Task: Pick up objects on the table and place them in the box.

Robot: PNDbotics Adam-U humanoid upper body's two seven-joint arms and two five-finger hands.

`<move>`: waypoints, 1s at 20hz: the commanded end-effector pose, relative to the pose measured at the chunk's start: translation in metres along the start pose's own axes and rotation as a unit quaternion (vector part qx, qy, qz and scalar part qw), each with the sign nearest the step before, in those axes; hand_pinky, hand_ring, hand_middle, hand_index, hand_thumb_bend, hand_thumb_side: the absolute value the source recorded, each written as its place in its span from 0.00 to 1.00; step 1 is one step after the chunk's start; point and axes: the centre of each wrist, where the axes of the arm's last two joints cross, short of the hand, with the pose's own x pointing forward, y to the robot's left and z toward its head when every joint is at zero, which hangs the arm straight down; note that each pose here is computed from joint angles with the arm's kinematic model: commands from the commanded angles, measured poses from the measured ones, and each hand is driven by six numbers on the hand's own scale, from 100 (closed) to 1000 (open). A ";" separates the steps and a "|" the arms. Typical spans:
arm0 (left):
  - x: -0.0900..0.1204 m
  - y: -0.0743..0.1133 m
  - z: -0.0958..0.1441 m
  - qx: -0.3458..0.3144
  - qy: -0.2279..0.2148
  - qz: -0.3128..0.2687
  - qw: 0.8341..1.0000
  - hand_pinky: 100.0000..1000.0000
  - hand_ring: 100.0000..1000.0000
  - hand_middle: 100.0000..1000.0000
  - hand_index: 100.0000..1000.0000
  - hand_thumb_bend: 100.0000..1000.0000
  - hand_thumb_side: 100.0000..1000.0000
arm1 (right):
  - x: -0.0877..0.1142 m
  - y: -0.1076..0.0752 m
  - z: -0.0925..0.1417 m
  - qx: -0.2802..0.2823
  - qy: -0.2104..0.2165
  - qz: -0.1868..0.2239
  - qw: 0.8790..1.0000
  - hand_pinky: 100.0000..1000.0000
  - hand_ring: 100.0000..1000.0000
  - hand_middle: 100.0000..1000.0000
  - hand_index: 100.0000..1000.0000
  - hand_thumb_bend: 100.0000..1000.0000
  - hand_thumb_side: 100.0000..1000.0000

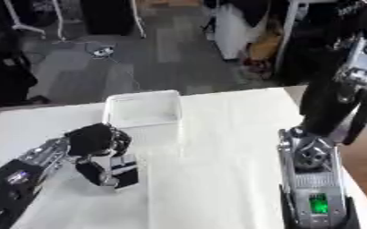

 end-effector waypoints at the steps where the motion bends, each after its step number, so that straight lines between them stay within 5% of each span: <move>1: -0.009 0.027 0.000 0.035 0.014 -0.018 0.999 0.00 0.00 0.06 0.24 0.21 0.91 | 0.005 0.001 -0.008 -0.003 -0.016 -0.002 1.000 0.82 0.71 0.70 0.80 0.00 1.00; 20: -0.007 0.120 -0.007 0.115 0.058 -0.070 0.989 0.00 0.00 0.04 0.22 0.19 0.92 | 0.004 -0.002 -0.007 -0.001 -0.015 0.005 1.000 0.82 0.71 0.70 0.80 0.00 1.00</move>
